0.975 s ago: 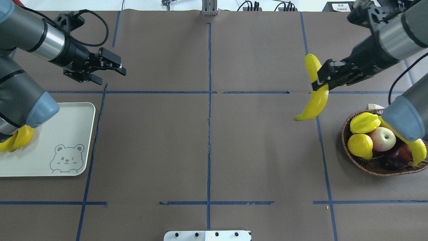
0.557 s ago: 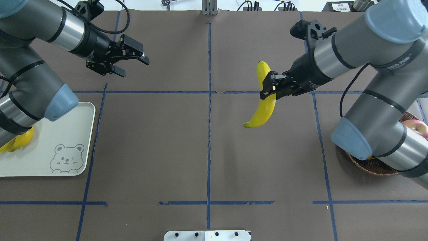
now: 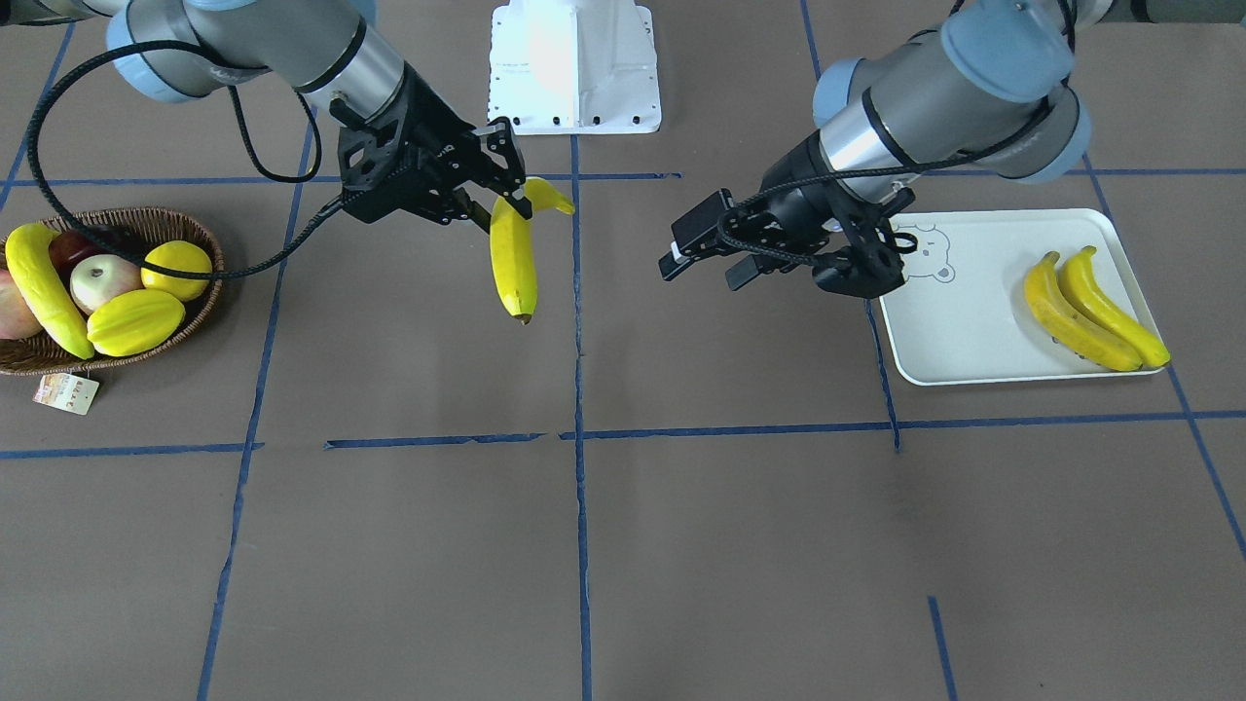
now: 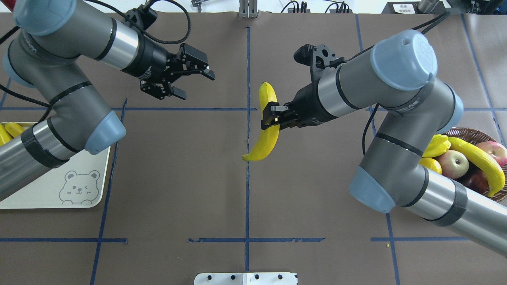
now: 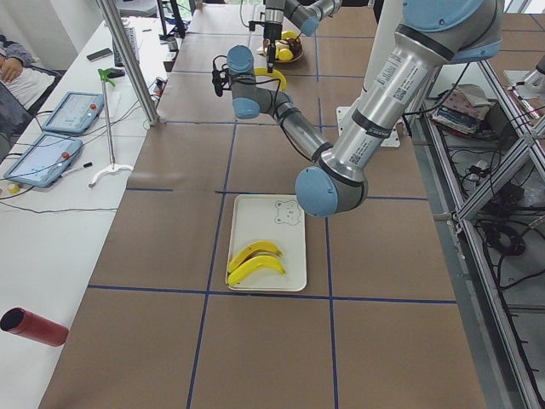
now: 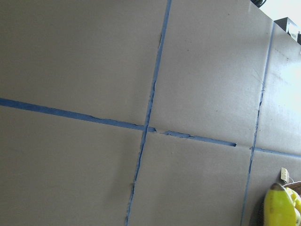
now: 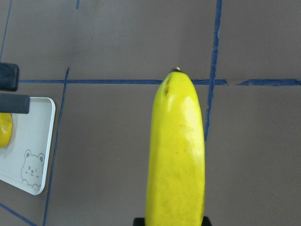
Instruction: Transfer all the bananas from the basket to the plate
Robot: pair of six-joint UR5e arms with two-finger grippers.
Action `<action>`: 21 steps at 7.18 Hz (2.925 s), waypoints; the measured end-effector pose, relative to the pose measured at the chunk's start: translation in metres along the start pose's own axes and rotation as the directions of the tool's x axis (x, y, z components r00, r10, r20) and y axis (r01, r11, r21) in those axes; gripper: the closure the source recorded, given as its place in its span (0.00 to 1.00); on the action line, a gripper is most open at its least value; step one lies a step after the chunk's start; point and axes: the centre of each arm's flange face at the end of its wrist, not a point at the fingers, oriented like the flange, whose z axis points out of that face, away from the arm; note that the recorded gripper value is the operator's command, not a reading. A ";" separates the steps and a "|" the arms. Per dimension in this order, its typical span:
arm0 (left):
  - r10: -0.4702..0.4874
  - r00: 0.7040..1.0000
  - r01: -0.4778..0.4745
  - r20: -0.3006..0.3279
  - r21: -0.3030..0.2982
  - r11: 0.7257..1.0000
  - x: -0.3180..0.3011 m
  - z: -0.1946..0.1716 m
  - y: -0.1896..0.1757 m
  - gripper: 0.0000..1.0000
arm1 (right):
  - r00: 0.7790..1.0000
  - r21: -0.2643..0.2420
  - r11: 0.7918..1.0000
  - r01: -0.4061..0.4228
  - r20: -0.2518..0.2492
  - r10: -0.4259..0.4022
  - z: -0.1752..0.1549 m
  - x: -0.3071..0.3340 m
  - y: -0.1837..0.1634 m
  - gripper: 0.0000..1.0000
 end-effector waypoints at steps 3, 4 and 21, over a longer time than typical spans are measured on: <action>-0.059 0.998 0.059 -0.035 0.002 0.998 0.034 0.029 0.029 0.01 | 1.000 0.009 1.000 -0.007 0.029 0.007 0.020 -0.029 0.017 0.96; -0.061 0.997 0.061 -0.037 0.005 0.998 0.037 0.038 0.037 0.01 | 0.999 0.012 1.000 -0.011 0.048 0.010 0.023 -0.036 0.023 0.96; -0.217 0.974 0.203 0.064 0.172 0.964 -0.055 0.038 0.007 1.00 | 0.990 0.059 0.993 -0.105 -0.084 0.109 0.006 -0.006 -0.014 0.01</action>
